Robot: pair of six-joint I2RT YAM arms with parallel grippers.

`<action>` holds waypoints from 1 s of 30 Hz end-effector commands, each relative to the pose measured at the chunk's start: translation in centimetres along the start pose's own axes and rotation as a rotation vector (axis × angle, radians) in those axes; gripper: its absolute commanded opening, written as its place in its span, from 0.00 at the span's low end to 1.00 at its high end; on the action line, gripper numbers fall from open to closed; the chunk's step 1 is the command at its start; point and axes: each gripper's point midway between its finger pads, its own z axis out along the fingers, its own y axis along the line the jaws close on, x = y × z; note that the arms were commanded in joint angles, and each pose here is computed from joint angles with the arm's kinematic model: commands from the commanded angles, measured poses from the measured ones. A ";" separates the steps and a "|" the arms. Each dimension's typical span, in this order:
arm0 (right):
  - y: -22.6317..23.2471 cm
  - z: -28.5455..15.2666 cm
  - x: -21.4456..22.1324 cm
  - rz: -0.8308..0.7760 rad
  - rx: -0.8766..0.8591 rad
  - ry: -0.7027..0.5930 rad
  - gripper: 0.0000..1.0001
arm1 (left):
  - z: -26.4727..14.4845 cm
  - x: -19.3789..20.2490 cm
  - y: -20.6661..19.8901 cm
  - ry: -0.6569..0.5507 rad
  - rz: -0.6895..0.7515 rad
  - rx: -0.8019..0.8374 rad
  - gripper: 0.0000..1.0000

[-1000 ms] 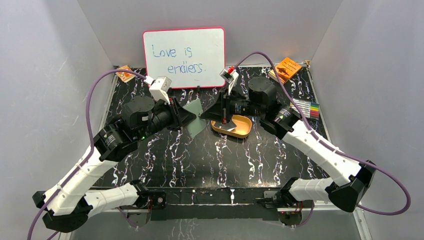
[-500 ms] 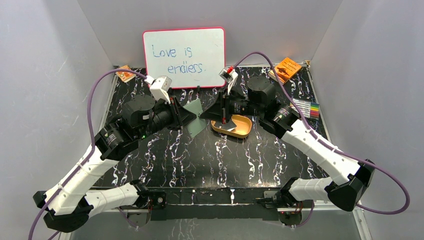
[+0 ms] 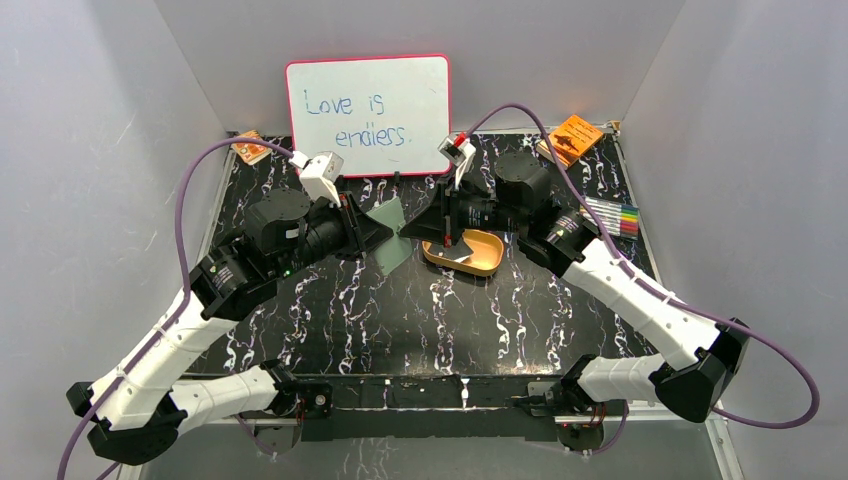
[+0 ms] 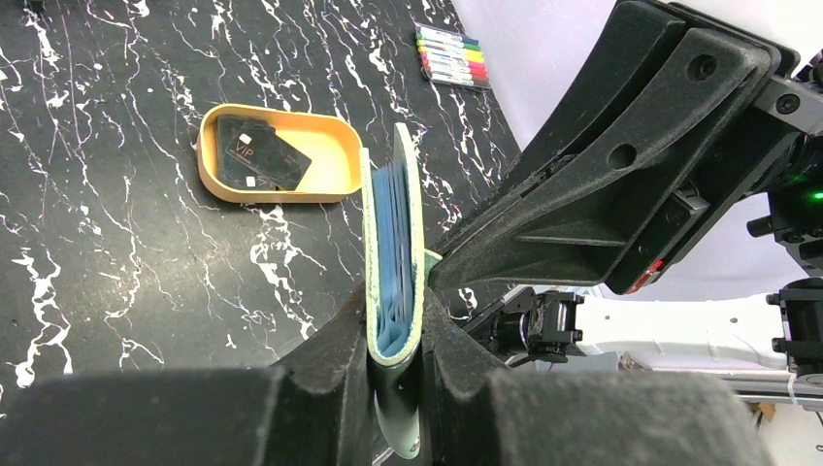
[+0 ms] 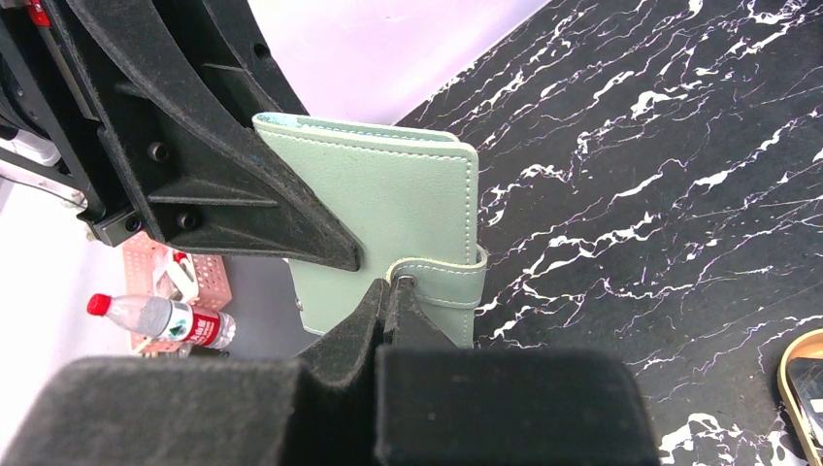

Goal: Put the credit cards into the card holder
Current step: Close the card holder.

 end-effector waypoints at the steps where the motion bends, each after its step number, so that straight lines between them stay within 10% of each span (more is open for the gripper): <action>1: 1.8 1.0 -0.8 -0.010 -0.069 -0.014 0.00 | -1.7 -2.6 -6.9 -0.051 -0.033 0.295 0.00; 30: 1.8 1.8 -0.1 0.040 -0.098 0.017 0.00 | -2.8 -3.4 -9.2 -0.058 -0.078 0.406 0.00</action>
